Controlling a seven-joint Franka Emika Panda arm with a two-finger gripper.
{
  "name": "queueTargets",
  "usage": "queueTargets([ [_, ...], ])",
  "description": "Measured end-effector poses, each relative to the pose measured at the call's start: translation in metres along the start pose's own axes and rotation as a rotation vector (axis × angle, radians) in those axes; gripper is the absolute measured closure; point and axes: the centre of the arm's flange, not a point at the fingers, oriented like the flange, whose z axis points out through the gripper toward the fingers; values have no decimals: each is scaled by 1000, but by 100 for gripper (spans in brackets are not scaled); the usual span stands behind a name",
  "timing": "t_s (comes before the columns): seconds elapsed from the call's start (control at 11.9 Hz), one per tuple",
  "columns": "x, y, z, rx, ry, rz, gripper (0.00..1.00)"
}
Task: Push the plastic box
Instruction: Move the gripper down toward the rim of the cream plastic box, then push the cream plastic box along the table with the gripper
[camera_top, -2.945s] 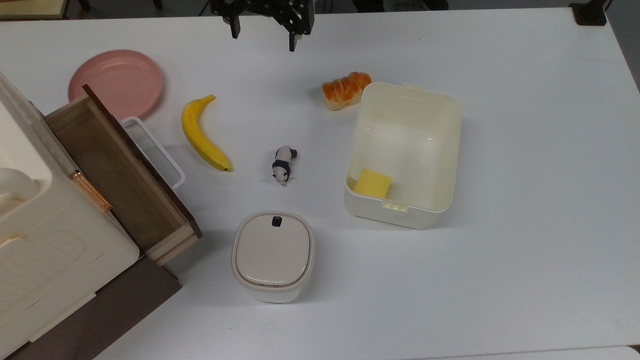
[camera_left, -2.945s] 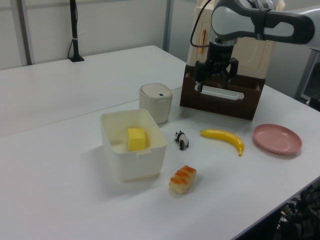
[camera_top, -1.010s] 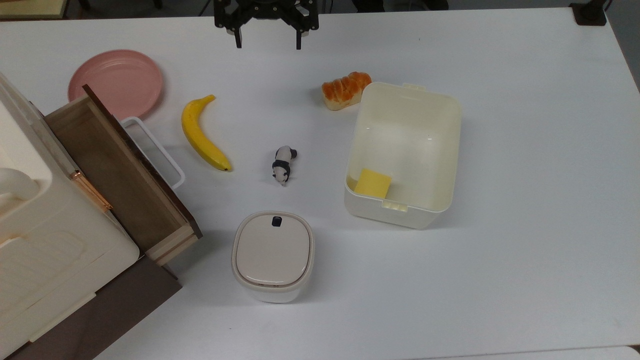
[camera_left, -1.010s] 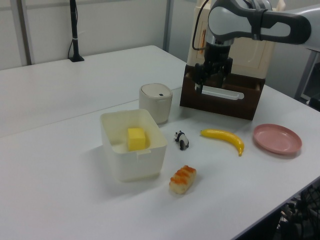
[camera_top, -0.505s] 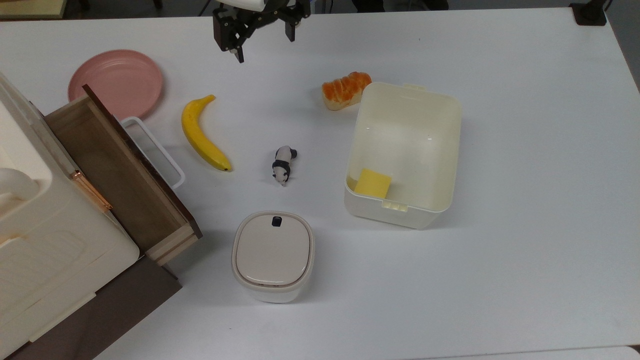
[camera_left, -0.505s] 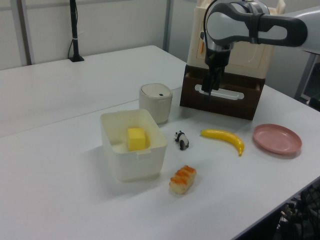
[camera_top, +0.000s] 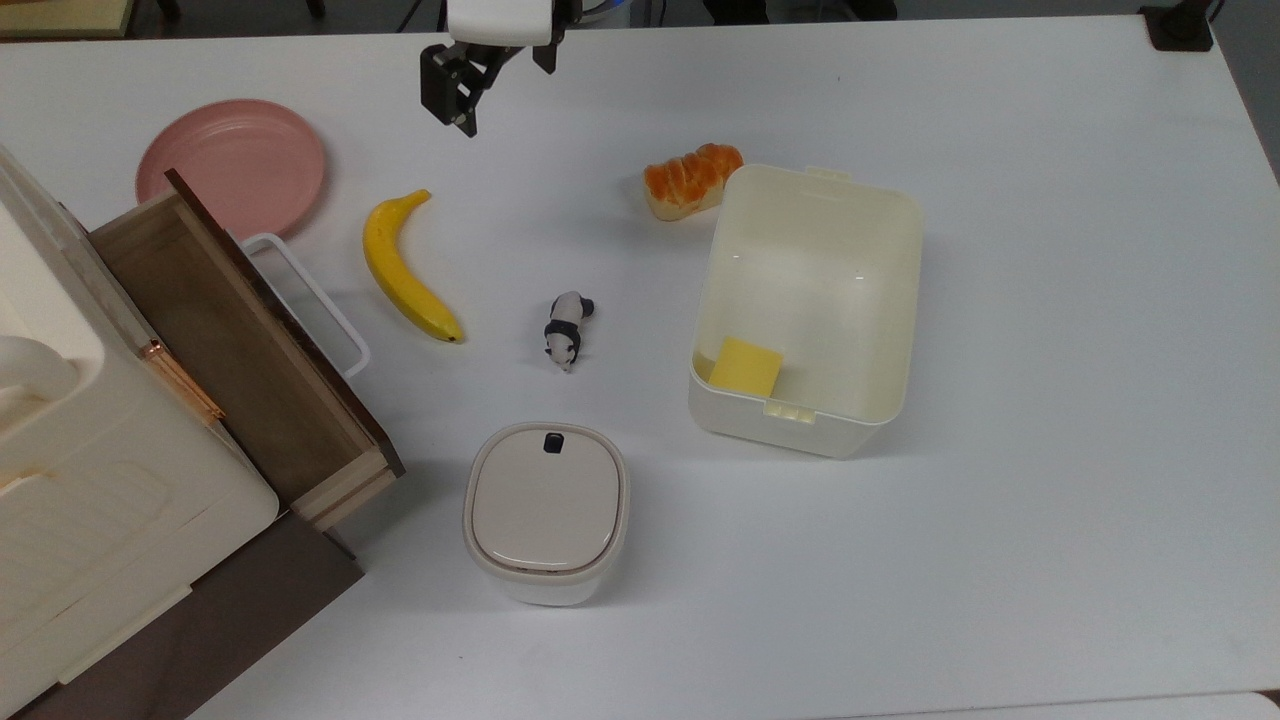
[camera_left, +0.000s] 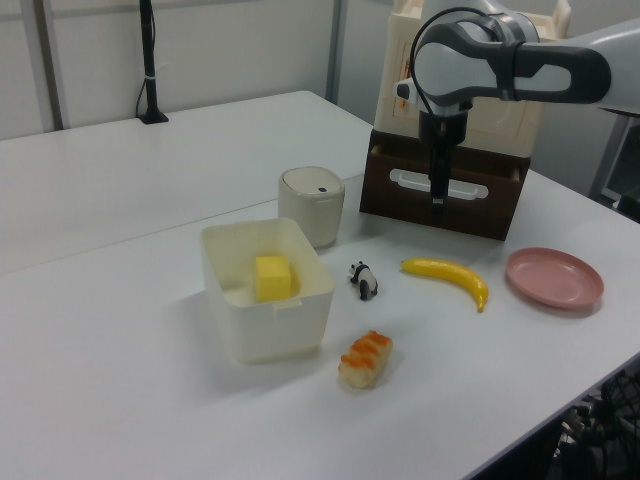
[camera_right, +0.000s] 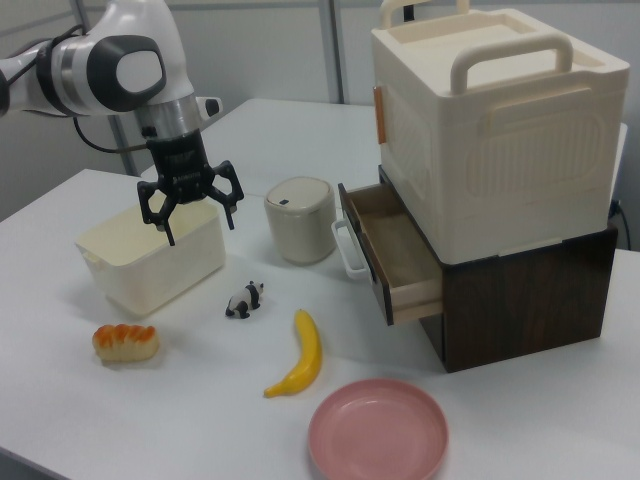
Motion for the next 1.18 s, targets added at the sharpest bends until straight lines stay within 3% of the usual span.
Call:
queueTargets([
  [0.25, 1, 0, 9, 5, -21, -109, 0],
  [0.5, 17, 6, 36, 22, -42, -243, 0],
  [0.84, 65, 5, 75, -31, -21, -307, 0],
  [1.01, 92, -8, 86, -46, -11, -287, 0],
  [1.18, 103, -16, 91, -53, -16, -293, 0],
])
